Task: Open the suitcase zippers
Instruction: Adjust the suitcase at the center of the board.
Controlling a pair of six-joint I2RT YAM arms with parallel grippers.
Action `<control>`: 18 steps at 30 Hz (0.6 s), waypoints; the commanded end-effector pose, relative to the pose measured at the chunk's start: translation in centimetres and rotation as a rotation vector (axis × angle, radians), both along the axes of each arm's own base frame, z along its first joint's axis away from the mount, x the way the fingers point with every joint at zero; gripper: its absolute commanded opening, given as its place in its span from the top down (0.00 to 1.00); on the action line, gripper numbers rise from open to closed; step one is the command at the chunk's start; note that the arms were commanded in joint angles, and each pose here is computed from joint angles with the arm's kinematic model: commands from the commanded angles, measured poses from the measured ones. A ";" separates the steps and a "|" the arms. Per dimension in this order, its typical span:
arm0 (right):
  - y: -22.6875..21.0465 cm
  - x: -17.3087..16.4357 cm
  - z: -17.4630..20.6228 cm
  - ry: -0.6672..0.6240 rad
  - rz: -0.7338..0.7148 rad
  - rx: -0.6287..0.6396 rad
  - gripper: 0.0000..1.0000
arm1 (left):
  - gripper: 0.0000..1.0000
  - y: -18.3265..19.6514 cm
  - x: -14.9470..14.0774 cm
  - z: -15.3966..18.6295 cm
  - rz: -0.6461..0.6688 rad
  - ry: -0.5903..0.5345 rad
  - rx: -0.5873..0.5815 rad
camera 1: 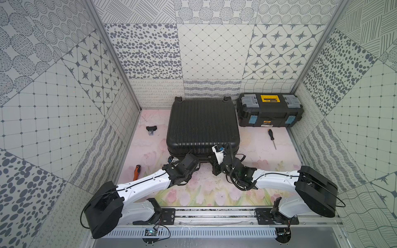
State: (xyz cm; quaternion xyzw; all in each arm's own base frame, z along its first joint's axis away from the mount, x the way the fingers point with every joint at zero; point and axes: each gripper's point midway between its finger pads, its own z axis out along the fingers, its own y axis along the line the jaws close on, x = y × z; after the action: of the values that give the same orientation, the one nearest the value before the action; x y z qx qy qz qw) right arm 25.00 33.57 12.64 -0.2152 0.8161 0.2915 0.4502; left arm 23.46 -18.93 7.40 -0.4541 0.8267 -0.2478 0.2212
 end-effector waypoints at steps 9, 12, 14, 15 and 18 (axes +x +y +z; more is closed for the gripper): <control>1.4 0.5 1.7 -0.013 -0.003 0.097 1.00 | 0.47 -2.9 4.1 3.8 0.153 -0.260 -0.281; 1.3 0.4 1.3 -0.008 -0.004 0.090 1.00 | 0.48 -3.2 3.9 4.7 0.133 -0.274 -0.292; 1.2 0.5 1.2 -0.009 -0.009 0.084 1.00 | 0.48 -2.9 3.7 5.3 0.130 -0.281 -0.282; 1.2 0.5 1.1 -0.009 -0.010 0.083 1.00 | 0.48 -2.7 3.6 5.5 0.135 -0.280 -0.279; 1.3 0.5 1.0 -0.008 -0.010 0.081 1.00 | 0.48 -2.3 3.4 5.5 0.146 -0.279 -0.282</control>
State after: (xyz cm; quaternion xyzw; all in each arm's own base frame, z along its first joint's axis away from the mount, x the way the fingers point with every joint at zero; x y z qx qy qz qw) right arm 25.41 33.76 12.52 -0.1988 0.8166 0.2982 0.4525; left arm 25.48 -21.35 10.05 -0.4851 0.7553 -0.3635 0.2493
